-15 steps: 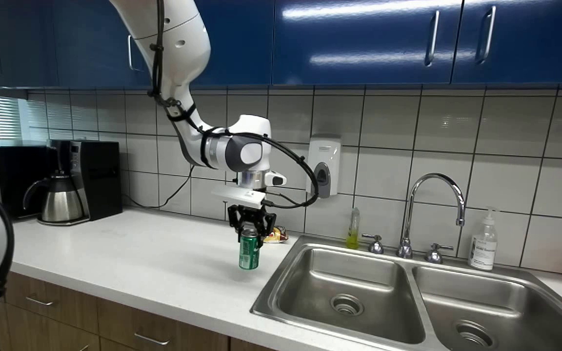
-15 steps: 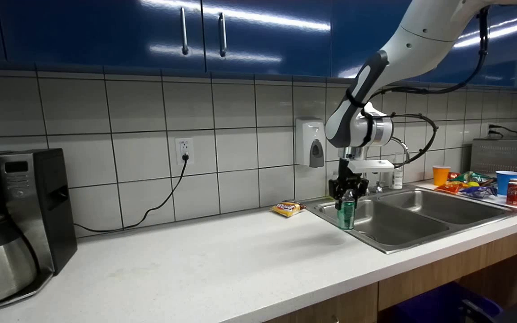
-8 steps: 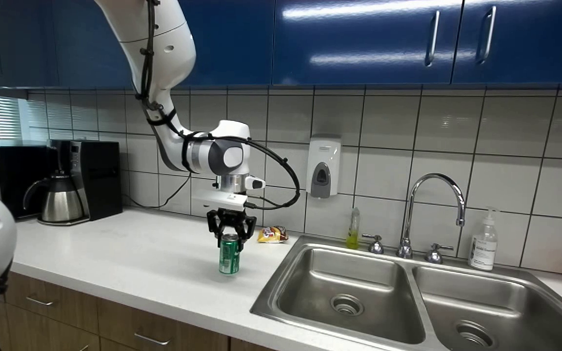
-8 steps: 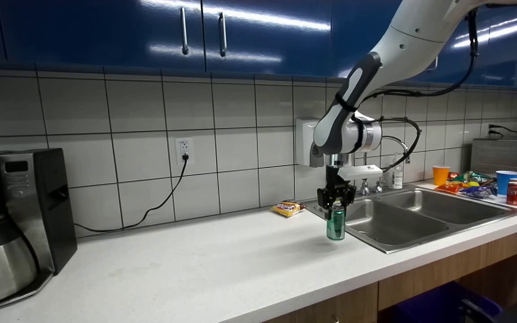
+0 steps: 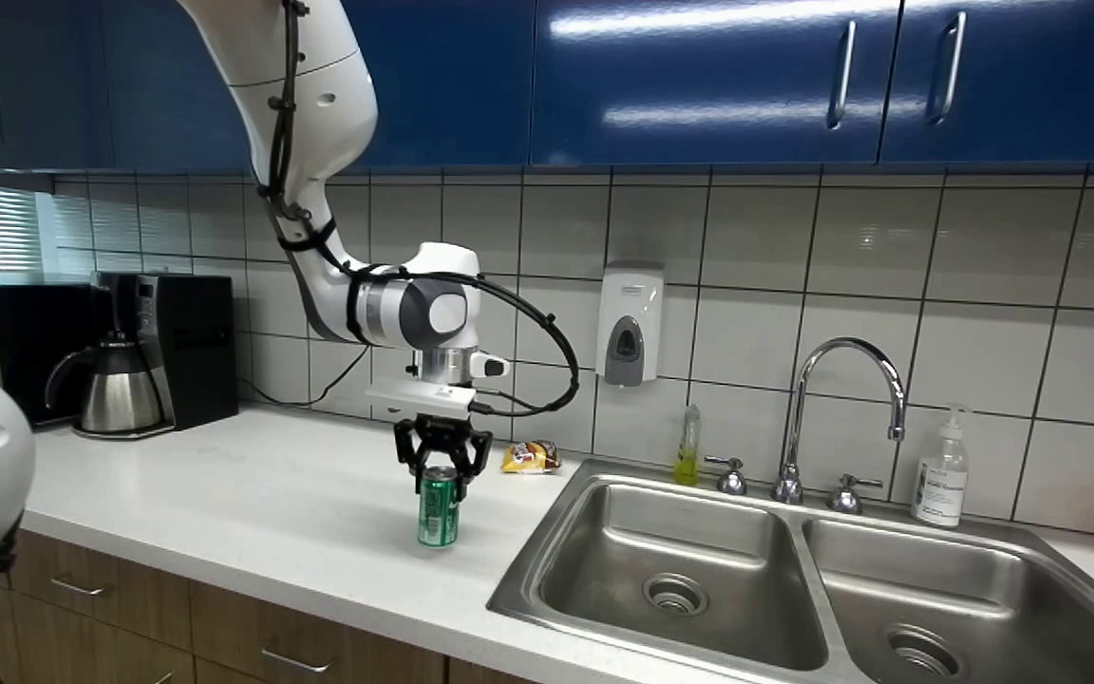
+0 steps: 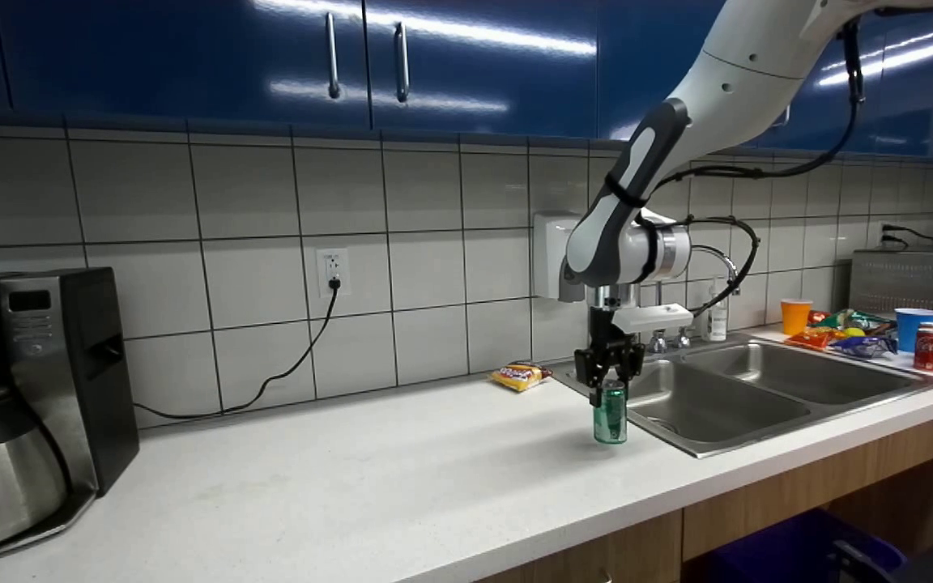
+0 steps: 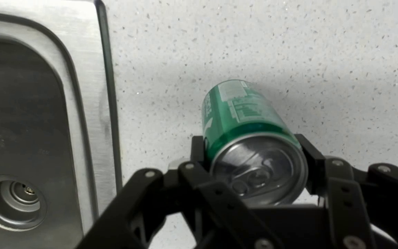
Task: Place the green soda can onto the left counter
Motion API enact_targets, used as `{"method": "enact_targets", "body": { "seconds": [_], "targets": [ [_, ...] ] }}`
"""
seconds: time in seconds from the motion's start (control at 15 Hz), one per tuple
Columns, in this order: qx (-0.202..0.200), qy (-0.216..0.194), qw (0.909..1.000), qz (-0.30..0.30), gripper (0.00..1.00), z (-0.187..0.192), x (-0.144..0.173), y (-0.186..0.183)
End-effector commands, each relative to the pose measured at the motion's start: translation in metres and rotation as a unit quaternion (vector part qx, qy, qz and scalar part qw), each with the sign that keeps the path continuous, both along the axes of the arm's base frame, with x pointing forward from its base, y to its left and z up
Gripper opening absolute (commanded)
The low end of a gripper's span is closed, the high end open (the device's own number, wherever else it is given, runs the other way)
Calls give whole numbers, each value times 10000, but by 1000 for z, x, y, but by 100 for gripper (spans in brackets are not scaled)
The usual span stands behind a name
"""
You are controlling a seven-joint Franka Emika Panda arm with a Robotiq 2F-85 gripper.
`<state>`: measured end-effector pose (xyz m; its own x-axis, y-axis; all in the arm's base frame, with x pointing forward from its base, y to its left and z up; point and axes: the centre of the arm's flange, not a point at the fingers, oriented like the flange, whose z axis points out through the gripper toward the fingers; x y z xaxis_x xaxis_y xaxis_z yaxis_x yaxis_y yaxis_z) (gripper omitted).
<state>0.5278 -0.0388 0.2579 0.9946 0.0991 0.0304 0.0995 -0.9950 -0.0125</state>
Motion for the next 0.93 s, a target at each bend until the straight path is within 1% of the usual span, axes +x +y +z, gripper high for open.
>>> {"method": "enact_targets", "body": {
  "seconds": [0.0,0.87],
  "targets": [
    [-54,7,10000,37,38,1,-6,3],
    [-112,93,9999,49,38,-13,-8,3]
  ]
}}
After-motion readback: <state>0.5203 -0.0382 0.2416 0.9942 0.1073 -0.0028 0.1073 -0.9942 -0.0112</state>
